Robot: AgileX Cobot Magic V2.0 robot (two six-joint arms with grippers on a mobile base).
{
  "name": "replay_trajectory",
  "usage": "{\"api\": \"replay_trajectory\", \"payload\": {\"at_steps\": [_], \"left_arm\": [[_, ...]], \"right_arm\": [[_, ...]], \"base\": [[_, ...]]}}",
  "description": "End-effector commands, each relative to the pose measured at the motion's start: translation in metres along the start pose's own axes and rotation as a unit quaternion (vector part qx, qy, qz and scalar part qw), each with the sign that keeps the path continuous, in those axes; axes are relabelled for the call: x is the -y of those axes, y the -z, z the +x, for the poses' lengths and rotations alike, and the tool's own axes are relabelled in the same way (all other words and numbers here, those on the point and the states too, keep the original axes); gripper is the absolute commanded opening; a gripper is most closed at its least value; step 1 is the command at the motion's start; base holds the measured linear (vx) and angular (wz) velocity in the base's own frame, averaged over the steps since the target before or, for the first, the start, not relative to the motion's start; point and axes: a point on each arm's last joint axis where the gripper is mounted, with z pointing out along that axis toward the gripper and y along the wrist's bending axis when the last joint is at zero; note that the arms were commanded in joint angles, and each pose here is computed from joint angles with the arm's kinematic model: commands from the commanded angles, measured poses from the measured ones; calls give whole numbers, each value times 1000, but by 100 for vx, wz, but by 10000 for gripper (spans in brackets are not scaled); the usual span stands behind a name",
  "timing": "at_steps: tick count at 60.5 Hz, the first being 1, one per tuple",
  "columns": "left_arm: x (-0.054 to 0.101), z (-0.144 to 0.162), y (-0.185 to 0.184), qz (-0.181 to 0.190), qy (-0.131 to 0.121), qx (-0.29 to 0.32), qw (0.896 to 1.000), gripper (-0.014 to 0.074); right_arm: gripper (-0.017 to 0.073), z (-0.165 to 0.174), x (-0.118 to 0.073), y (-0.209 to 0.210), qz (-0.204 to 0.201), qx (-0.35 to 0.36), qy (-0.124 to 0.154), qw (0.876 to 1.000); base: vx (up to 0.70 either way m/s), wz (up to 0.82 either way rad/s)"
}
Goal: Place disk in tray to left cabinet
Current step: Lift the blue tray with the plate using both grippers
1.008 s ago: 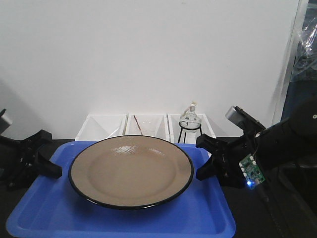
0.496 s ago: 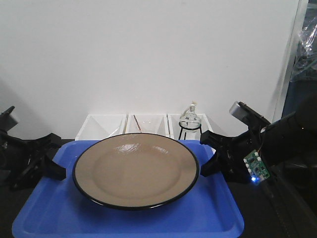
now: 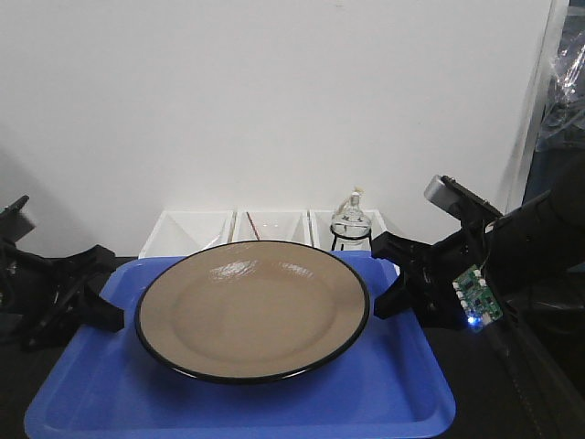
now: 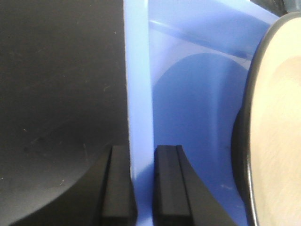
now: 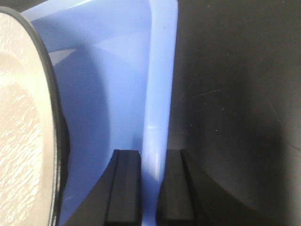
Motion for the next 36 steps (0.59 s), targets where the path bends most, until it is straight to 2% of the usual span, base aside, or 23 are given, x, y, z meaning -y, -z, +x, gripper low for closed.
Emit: {"api": "replay_trajectory", "payload": {"at_steps": [1, 36], "left_arm": [[40, 4, 17, 117, 36, 13, 992, -1], [40, 3, 18, 118, 35, 20, 992, -1]], "right_arm": [[-6, 2, -39, 25, -114, 25, -27, 993], [-6, 2, -39, 24, -113, 24, -26, 993]], "base": [[0, 0], [0, 0]]}}
